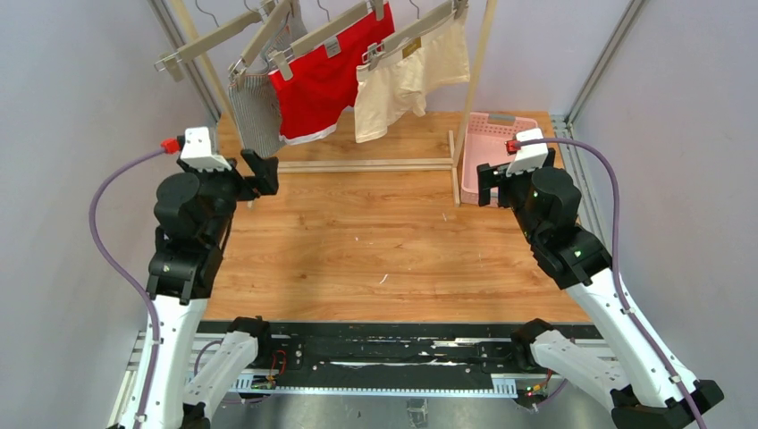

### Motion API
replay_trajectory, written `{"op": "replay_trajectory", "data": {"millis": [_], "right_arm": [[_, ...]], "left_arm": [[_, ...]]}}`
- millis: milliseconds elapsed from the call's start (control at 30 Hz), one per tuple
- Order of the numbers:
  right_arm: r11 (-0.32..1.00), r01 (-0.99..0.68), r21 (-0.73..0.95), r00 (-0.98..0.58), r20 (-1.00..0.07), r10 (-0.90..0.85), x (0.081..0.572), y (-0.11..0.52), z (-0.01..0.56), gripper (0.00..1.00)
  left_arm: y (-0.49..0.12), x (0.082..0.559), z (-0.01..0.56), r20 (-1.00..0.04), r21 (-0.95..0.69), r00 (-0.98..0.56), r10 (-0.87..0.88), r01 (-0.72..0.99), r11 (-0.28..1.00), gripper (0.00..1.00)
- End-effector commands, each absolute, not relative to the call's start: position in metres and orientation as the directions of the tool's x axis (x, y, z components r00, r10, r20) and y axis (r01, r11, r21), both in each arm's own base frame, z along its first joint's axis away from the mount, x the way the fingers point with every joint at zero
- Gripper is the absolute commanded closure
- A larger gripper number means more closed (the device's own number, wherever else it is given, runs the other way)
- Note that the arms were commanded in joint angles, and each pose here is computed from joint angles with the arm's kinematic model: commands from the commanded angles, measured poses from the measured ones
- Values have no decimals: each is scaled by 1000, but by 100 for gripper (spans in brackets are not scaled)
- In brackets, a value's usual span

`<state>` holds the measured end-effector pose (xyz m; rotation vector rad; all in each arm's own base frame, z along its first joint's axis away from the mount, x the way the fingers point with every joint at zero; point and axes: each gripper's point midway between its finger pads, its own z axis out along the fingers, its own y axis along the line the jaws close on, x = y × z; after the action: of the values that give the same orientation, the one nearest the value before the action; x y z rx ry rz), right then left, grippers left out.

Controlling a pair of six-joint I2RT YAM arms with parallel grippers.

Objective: Remove the underwear clipped to the hanger

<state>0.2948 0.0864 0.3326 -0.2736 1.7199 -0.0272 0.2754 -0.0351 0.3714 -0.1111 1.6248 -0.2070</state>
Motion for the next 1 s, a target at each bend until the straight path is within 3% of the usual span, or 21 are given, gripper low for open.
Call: {"op": "replay_trajectory", "data": {"millis": [0, 167, 433, 800, 967], "right_arm": [[965, -193, -176, -98, -975, -198, 294, 94, 343, 11], [967, -180, -182, -96, -975, -201, 296, 93, 343, 11], [962, -194, -194, -93, -972, -215, 300, 98, 344, 15], [959, -194, -208, -78, -971, -227, 292, 92, 347, 19], [955, -215, -204, -80, -971, -225, 290, 95, 345, 19]], "left_arm": [[-60, 279, 447, -979, -188, 43, -202, 214, 959, 2], [-66, 288, 514, -978, -134, 121, -170, 257, 957, 2], [-50, 338, 588, -982, -57, 168, -81, 144, 988, 2], [-22, 398, 594, -986, -31, 167, -20, -64, 997, 2], [-17, 421, 584, -989, -43, 146, -32, -76, 996, 2]]}}
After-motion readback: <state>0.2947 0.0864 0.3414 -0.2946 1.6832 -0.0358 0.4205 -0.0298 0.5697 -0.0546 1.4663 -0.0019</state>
